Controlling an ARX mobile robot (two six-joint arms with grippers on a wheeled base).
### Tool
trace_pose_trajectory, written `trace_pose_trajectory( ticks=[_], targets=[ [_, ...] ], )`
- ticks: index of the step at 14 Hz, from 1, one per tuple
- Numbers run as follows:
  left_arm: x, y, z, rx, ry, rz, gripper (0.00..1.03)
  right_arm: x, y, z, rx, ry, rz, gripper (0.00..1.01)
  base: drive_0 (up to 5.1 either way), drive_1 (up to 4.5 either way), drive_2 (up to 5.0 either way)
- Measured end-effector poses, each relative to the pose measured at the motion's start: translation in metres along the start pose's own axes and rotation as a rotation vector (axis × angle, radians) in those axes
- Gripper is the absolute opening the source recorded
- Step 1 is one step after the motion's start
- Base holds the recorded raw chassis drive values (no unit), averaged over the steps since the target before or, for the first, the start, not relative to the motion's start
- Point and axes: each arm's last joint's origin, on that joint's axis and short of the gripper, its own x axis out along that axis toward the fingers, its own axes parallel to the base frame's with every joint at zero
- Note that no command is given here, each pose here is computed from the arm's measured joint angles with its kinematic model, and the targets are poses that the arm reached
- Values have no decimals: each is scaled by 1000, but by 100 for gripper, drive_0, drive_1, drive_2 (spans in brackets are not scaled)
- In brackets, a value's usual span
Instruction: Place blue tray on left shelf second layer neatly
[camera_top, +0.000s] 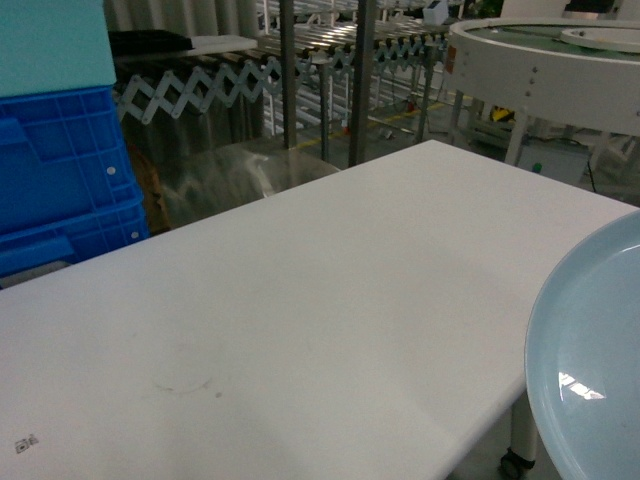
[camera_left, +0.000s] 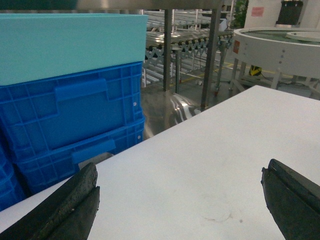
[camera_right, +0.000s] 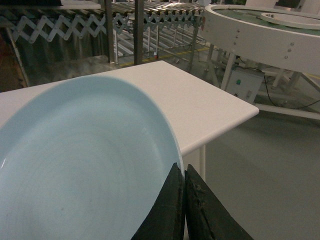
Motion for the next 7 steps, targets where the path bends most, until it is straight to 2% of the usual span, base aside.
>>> trace_pose_trajectory(
  ticks=[7],
  targets=[
    [0,0,0,0,0,0,98,0,0,0,0,0,0,2,-161,-161,-161]
  ],
)
